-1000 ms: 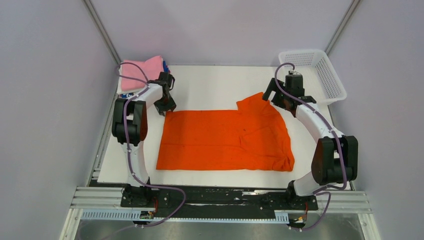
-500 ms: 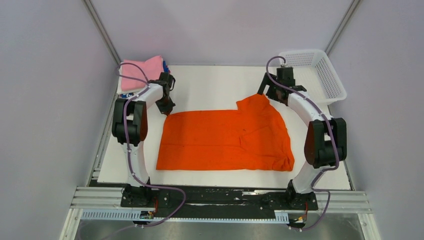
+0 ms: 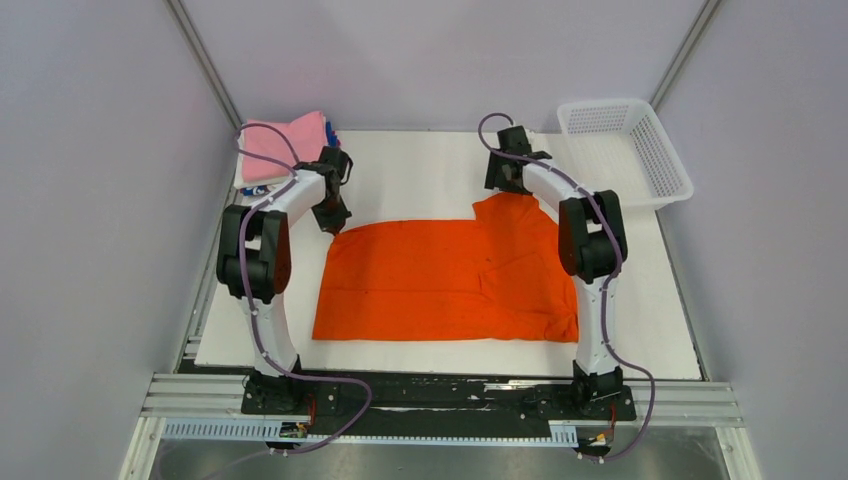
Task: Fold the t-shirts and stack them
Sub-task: Grab the side of the flattened tshirt furthest away from the robot with both arms, then fold the other side of the tshirt into a rectangle, then rotate the tshirt 90 degrees
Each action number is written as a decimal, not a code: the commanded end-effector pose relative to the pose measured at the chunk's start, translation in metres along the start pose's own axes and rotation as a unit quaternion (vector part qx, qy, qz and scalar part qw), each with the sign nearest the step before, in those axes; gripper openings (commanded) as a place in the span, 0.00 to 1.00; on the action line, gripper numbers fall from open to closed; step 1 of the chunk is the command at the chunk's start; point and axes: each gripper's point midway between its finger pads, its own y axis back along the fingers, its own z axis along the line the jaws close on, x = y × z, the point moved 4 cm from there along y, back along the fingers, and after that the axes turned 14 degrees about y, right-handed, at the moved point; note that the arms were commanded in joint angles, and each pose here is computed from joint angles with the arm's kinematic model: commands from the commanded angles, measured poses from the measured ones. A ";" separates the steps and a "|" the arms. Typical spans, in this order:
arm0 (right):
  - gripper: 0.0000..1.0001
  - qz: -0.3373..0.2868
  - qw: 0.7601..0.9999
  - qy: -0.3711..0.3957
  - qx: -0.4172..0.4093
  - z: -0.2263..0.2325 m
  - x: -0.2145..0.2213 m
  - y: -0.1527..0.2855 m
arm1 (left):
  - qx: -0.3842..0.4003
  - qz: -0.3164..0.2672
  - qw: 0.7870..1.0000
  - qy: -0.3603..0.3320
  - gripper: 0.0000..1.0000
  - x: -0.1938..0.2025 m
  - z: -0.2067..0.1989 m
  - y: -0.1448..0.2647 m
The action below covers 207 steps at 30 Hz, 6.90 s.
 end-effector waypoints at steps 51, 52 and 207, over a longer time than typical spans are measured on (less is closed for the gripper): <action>0.00 0.009 0.999 -0.041 0.025 -0.021 0.006 0.024 | 0.104 -0.070 0.992 -0.020 0.00 -0.012 -0.003 0.060; 0.00 0.002 0.999 -0.036 0.022 -0.021 0.005 0.033 | 0.104 -0.070 0.992 -0.020 0.00 -0.011 -0.002 0.060; 1.00 -0.122 0.937 0.016 -0.327 0.112 -0.079 -0.050 | 0.315 0.217 0.903 -0.197 1.00 0.267 -0.026 0.101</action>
